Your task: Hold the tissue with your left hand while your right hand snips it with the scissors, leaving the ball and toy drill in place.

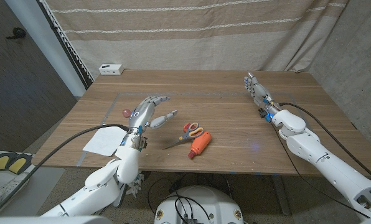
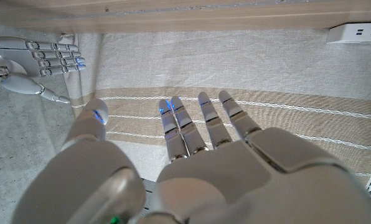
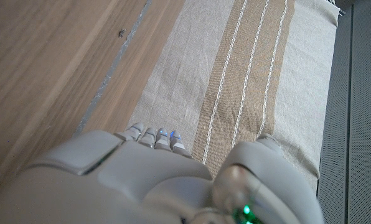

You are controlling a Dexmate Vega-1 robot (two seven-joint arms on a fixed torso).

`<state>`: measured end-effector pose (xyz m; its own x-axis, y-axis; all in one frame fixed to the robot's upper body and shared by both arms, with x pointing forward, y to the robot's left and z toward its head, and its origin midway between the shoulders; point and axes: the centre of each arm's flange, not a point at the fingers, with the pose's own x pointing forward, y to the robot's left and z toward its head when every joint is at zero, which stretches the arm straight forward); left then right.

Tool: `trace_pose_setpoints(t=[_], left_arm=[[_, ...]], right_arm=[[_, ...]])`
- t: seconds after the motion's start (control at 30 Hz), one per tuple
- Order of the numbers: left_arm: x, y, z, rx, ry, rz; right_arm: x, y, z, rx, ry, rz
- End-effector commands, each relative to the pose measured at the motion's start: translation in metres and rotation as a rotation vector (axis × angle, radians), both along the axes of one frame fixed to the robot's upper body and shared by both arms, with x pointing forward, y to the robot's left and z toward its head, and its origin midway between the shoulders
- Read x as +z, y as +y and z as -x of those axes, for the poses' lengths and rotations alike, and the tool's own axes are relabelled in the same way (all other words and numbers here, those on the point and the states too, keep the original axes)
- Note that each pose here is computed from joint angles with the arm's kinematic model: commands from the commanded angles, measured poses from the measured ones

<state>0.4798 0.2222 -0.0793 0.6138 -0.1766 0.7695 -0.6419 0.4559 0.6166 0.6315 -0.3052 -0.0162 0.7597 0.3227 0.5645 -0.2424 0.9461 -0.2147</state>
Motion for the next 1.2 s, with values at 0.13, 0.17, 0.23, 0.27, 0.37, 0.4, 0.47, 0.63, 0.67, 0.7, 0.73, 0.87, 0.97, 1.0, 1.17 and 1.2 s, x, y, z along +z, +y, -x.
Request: trace_pose_setpoints(t=[0.13, 0.17, 0.23, 0.27, 0.37, 0.4, 0.47, 0.63, 0.67, 0.7, 0.73, 0.87, 0.97, 1.0, 1.17, 1.2], left_arm=[[0.0, -0.011, 0.009, 0.045, -0.021, -0.006], [-0.001, -0.011, 0.01, 0.05, -0.029, -0.004], [-0.001, -0.011, 0.011, 0.059, -0.034, -0.011], [-0.001, -0.011, 0.011, 0.059, -0.04, -0.009], [-0.002, -0.013, 0.013, 0.059, -0.051, -0.006], [-0.003, -0.013, 0.013, 0.061, -0.062, -0.005], [-0.002, -0.015, 0.014, 0.075, -0.052, -0.007], [-0.004, -0.02, 0.016, 0.101, -0.055, -0.013], [-0.004, -0.021, 0.016, 0.108, -0.051, -0.018], [-0.004, -0.021, 0.017, 0.114, -0.058, -0.02], [-0.004, -0.022, 0.017, 0.119, -0.064, -0.019], [-0.005, -0.023, 0.018, 0.126, -0.077, -0.012], [-0.005, -0.026, 0.02, 0.144, -0.074, -0.026], [-0.005, -0.027, 0.02, 0.146, -0.071, -0.03], [-0.009, -0.031, 0.022, 0.158, -0.055, -0.035], [-0.009, -0.032, 0.022, 0.152, -0.049, -0.037]], right_arm=[[0.0, -0.001, 0.0, 0.003, 0.0, 0.002], [0.0, -0.001, 0.0, 0.004, 0.001, 0.0], [0.001, -0.001, 0.0, 0.005, 0.002, -0.002], [0.001, -0.001, 0.0, 0.003, 0.001, -0.001], [0.001, -0.001, 0.0, 0.004, 0.003, 0.0], [0.001, -0.001, 0.0, 0.003, 0.004, 0.001], [0.001, -0.001, 0.0, 0.005, 0.007, -0.002], [0.001, -0.001, 0.0, 0.018, 0.005, -0.01], [0.002, 0.0, 0.0, 0.016, 0.004, -0.009], [0.002, 0.0, 0.0, 0.015, 0.005, -0.009], [0.002, -0.001, 0.0, 0.015, 0.004, -0.009], [0.003, -0.002, 0.0, 0.014, 0.002, -0.009], [0.003, -0.003, 0.001, 0.004, 0.003, -0.016], [0.002, -0.004, 0.001, 0.007, 0.003, -0.013], [0.001, -0.005, 0.002, 0.005, 0.006, -0.023], [0.001, -0.005, 0.002, 0.005, 0.006, -0.018]])
